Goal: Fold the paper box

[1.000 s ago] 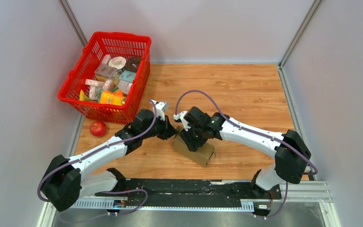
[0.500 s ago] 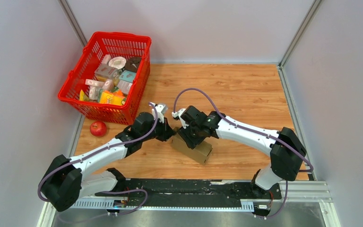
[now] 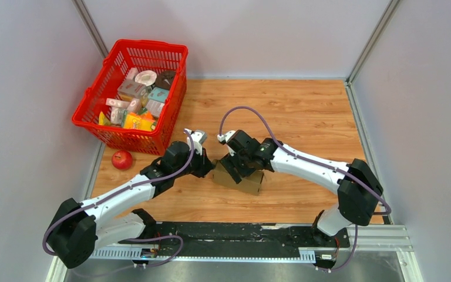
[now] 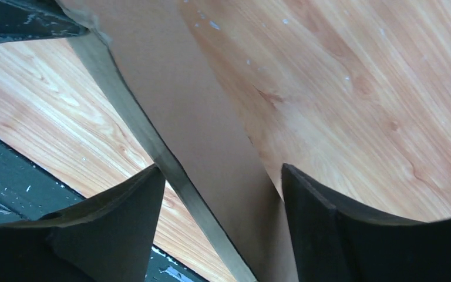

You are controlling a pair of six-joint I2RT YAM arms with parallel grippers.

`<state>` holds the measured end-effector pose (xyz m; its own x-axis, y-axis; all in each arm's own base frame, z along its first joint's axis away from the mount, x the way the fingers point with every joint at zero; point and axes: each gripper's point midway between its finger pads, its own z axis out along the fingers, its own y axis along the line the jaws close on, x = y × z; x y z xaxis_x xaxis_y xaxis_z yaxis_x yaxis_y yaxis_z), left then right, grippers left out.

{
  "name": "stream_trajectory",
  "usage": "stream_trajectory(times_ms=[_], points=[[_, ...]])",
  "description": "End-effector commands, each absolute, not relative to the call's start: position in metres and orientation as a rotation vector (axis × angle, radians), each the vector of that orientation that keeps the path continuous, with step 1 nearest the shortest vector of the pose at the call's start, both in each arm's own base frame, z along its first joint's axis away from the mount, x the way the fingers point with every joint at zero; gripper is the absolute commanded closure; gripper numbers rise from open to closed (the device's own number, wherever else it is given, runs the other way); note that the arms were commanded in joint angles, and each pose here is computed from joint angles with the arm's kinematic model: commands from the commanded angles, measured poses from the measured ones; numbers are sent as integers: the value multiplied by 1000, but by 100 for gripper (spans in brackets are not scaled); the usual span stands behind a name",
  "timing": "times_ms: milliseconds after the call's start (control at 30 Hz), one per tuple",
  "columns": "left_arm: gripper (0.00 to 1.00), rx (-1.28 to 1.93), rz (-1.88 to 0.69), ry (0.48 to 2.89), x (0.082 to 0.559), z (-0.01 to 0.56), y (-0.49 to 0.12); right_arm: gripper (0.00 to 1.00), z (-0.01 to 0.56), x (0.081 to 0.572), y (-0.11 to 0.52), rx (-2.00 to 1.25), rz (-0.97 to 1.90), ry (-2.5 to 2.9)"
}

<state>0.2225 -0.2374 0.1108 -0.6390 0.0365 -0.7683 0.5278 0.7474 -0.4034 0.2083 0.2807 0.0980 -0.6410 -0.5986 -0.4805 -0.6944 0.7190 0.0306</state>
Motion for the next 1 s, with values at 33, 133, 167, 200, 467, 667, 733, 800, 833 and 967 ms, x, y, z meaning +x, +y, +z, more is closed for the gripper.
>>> stream_trajectory(times_ms=[33,133,167,200,467,667,733,800,833,967], points=[[100,449,-772,2260,205,89,-229,18,132,212,261,-702,282,2488],[100,436,-796,2263,204,89,-232,12,147,198,246,-579,325,2516],[100,435,-806,2254,204,90,-234,11,157,192,242,-549,364,2501],[100,436,-815,2253,203,91,-235,10,153,185,237,-492,379,2530],[100,447,-829,2250,201,93,-238,36,130,154,194,-310,363,2586],[100,456,-831,2257,199,92,-237,48,128,159,194,-323,372,2519],[100,457,-830,2253,198,93,-236,52,124,166,188,-302,314,2501],[100,453,-830,2249,197,94,-235,58,120,171,189,-287,310,2474],[100,453,-833,2245,197,95,-235,59,120,172,191,-290,320,2456],[100,445,-834,2242,197,95,-235,70,115,182,191,-275,303,2404]])
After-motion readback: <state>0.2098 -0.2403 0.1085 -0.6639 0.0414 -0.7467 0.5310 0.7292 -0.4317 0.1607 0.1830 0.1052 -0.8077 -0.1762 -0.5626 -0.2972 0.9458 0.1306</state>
